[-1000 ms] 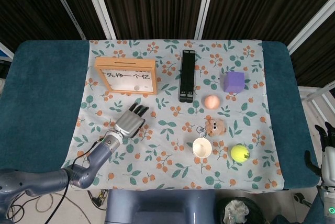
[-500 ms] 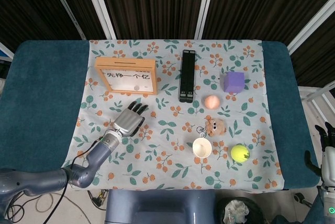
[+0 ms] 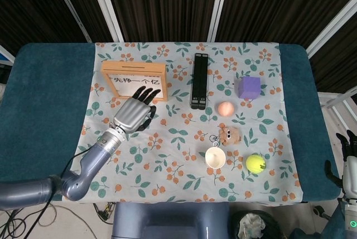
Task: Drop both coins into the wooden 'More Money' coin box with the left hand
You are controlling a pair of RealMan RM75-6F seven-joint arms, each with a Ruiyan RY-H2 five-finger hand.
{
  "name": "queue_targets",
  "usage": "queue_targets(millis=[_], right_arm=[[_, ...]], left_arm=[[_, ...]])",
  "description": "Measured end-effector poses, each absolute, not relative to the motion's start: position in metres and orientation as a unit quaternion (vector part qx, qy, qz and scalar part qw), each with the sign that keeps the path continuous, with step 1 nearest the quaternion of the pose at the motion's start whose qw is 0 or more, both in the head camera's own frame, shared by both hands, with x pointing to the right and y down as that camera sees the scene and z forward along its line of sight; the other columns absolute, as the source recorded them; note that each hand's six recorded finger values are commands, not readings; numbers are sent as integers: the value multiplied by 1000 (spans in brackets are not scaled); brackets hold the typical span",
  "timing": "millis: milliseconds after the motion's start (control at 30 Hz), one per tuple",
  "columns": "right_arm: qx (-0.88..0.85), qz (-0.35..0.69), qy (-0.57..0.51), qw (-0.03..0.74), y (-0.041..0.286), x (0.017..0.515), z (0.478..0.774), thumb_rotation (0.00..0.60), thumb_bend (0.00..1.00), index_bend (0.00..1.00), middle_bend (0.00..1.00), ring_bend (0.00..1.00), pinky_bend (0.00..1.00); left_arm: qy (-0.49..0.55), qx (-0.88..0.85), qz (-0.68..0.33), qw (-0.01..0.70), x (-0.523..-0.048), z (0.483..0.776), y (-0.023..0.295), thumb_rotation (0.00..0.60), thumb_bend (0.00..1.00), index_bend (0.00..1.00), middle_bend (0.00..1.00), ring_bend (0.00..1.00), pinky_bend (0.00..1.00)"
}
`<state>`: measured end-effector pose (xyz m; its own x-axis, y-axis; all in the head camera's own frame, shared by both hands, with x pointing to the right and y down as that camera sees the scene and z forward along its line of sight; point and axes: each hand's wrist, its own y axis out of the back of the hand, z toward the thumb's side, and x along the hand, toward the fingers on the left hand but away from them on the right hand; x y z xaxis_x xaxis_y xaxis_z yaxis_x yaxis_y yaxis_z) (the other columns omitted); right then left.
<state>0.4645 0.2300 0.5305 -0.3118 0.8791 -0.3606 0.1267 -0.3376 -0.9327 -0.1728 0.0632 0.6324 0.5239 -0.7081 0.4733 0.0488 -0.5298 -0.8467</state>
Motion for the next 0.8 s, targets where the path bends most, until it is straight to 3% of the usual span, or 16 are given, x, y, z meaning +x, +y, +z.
queue_targets(millis=[167,400,800], right_arm=[[-507,642,-496,293,230,465,531,600,512,152,20,0,0],[-504,643,-498,291,230,465,531,600,512,152,20,0,0],[-505,643,-497,291,230,465,530,600,512,152,20,0,0]], left_arm=[[253,-752,-415,445,-175,586,34,600,549,659,12,0,0],[307,-753,-399,423,-183,544,-6,600,549,661,15,0,0],[332,-760,-430,357,-200,562,-78,600,550,684,19,0,0]])
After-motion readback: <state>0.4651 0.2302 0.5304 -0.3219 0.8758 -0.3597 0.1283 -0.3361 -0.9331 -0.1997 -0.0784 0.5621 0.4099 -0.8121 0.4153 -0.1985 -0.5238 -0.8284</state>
